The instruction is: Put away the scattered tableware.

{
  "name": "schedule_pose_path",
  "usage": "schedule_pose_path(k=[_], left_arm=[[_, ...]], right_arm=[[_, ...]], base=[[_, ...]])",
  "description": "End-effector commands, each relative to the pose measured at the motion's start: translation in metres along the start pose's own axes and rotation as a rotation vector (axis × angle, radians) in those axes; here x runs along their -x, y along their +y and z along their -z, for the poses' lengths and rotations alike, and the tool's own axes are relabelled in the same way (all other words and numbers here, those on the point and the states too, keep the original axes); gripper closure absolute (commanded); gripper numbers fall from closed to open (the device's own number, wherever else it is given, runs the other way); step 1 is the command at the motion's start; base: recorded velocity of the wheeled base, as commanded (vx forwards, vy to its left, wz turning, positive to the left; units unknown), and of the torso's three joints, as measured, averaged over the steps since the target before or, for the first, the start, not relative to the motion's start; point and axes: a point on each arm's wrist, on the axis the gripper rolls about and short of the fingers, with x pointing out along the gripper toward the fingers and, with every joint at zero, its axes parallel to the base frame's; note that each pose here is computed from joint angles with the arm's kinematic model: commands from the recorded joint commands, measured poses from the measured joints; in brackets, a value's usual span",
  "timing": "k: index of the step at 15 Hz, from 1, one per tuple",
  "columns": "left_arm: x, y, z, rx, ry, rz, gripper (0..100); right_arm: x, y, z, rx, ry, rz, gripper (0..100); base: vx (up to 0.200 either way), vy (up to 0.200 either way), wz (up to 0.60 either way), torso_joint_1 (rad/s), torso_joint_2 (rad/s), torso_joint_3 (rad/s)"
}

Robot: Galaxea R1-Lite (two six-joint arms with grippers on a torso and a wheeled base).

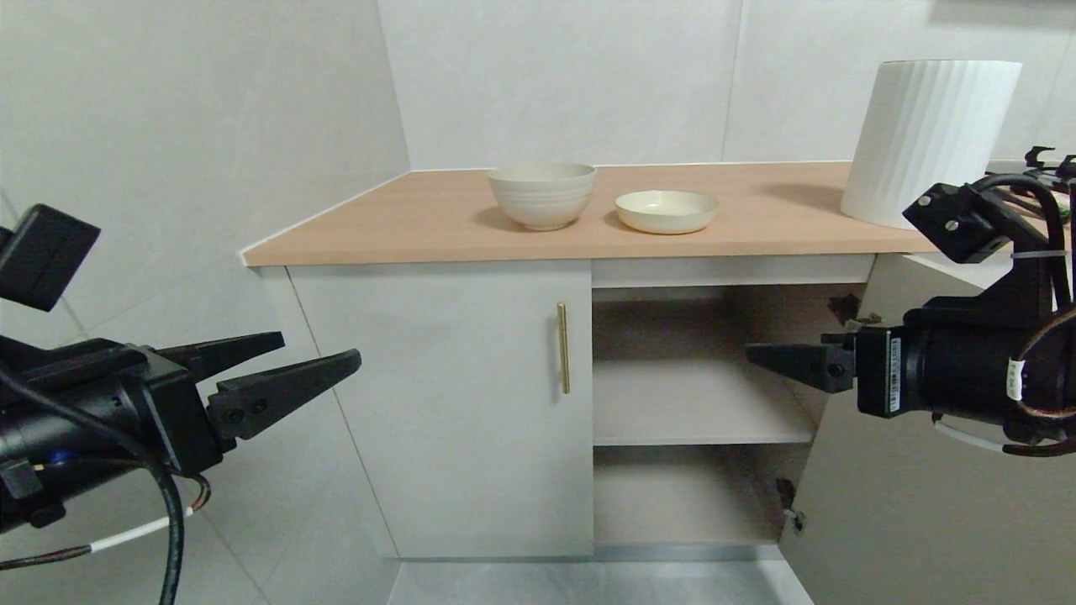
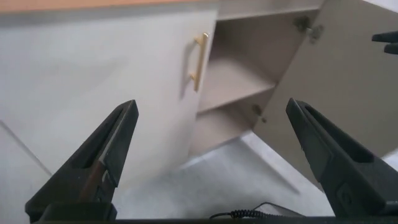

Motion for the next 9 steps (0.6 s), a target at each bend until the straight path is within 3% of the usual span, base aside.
schedule_pose_path(k=[1, 5, 9], left_arm=[[-0.003, 0.001, 0.001, 0.003, 0.010, 0.001, 0], [-0.005, 0.002, 0.002, 0.005, 0.015, 0.000, 0], [-0.006, 0.002, 0.002, 0.006, 0.018, 0.000, 0]], right_arm=[[0.003, 0.000, 0.000, 0.001, -0.006, -0.004, 0], [0.013, -0.001, 0.004, 0.003, -0.010, -0.045, 0], [0.016, -0.001, 0.006, 0.008, -0.011, -0.045, 0]], base=[[0.200, 0.000, 0.00, 0.012, 0.00, -0.002], [0.200, 0.000, 0.00, 0.001, 0.00, 0.001], [0.000, 0.000, 0.00, 0.000, 0.00, 0.000]])
